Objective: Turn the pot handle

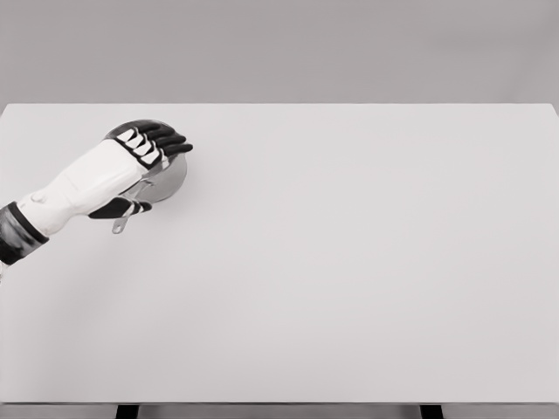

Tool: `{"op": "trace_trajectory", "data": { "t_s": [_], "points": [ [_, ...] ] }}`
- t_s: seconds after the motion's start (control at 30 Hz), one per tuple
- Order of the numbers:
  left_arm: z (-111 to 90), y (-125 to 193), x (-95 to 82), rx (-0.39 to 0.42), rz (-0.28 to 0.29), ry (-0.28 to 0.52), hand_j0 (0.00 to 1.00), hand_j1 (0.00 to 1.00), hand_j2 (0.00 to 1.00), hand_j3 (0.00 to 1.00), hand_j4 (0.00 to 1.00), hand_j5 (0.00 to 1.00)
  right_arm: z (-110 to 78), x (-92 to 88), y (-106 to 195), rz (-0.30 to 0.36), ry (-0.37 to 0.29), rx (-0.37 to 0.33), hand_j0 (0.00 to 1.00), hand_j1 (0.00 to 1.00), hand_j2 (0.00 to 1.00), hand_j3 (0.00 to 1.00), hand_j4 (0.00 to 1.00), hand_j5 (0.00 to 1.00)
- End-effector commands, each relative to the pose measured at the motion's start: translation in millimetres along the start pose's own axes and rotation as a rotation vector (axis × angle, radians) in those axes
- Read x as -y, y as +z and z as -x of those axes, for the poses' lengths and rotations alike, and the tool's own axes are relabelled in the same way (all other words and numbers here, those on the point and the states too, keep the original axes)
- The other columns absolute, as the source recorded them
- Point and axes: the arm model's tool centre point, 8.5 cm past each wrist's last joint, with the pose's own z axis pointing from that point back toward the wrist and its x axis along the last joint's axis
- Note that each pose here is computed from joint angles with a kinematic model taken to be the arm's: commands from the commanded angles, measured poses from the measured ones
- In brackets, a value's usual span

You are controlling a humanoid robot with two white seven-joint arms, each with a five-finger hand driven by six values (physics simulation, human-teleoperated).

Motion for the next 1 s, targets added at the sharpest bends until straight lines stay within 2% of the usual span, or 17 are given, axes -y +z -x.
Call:
{"op": "trace_trajectory", "data": {
  "t_s": [0.0, 0.07, 0.23, 0.43, 0.73, 0.97],
  "points": [
    [-4.5, -5.0, 5.7, 0.005, 0.007, -0.003, 1.0, 1.0, 1.0, 1.0, 1.0, 1.0, 0.0, 0.0, 0.0, 0.0, 0.0, 0.0, 1.0, 1.0, 1.0, 1.0, 1.0, 1.0],
    [-12.3, -13.0, 14.3, 0.019, 0.011, 0.004, 1.0, 1.0, 1.0, 1.0, 1.0, 1.0, -0.1, 0.0, 0.0, 0.0, 0.001, 0.001, 1.0, 1.0, 1.0, 1.0, 1.0, 1.0],
    [-27.4, -32.7, 31.9, 0.014, 0.043, -0.055, 1.0, 1.0, 1.0, 1.0, 1.0, 1.0, 0.0, 0.0, 0.0, 0.0, 0.0, 0.0, 1.0, 1.0, 1.0, 1.0, 1.0, 1.0],
    [-19.2, -41.3, 40.2, -0.142, 0.055, -0.051, 1.0, 1.0, 1.0, 1.0, 1.0, 1.0, 0.0, 0.0, 0.0, 0.0, 0.0, 0.0, 1.0, 1.0, 1.0, 1.0, 1.0, 1.0],
    [-15.6, -39.5, 43.1, -0.18, 0.066, -0.042, 1.0, 1.0, 1.0, 1.0, 1.0, 1.0, 0.0, 0.0, 0.0, 0.0, 0.0, 0.0, 1.0, 1.0, 1.0, 1.0, 1.0, 1.0],
    [-10.4, -35.1, 46.1, -0.21, 0.102, -0.092, 1.0, 1.0, 1.0, 1.0, 1.0, 1.0, 0.0, 0.0, 0.0, 0.0, 0.0, 0.0, 1.0, 1.0, 1.0, 1.0, 1.0, 1.0]
  ]
}}
